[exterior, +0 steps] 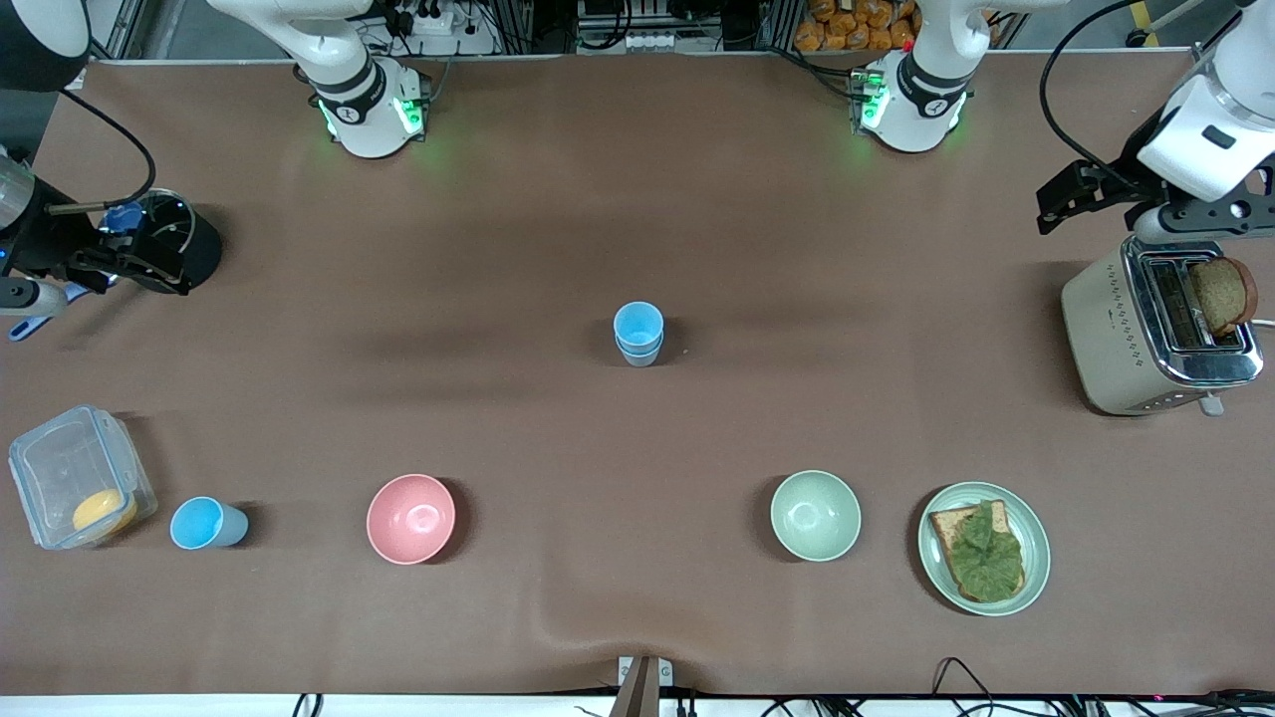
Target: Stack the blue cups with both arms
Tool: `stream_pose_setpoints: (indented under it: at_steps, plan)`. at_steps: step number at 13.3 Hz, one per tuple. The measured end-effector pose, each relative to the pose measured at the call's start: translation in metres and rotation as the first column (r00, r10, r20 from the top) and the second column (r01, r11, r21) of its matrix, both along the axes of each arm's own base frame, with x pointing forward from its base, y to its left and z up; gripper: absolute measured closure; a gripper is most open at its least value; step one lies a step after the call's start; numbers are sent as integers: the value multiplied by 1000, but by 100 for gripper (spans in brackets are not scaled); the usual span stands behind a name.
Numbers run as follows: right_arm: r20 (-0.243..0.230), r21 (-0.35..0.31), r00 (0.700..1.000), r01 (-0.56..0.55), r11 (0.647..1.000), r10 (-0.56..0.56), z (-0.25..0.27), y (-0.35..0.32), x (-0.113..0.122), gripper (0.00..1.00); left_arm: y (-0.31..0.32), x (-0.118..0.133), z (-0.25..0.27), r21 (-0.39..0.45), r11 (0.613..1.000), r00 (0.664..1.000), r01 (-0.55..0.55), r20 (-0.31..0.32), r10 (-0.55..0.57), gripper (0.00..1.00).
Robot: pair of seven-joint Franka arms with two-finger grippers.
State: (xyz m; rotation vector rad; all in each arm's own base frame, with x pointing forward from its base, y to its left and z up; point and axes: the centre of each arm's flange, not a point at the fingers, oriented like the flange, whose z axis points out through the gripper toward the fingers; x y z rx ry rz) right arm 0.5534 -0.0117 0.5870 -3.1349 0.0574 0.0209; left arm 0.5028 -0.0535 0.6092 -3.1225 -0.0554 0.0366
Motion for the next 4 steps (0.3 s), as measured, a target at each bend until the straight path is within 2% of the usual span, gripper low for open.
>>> stream_pose_setpoints:
  at_steps: [4]
  plan:
    - [0, 0, 1000, 0, 1000, 0, 0, 0, 0, 0, 1, 0, 2, 0, 1000, 1000, -2, 4, 2, 0]
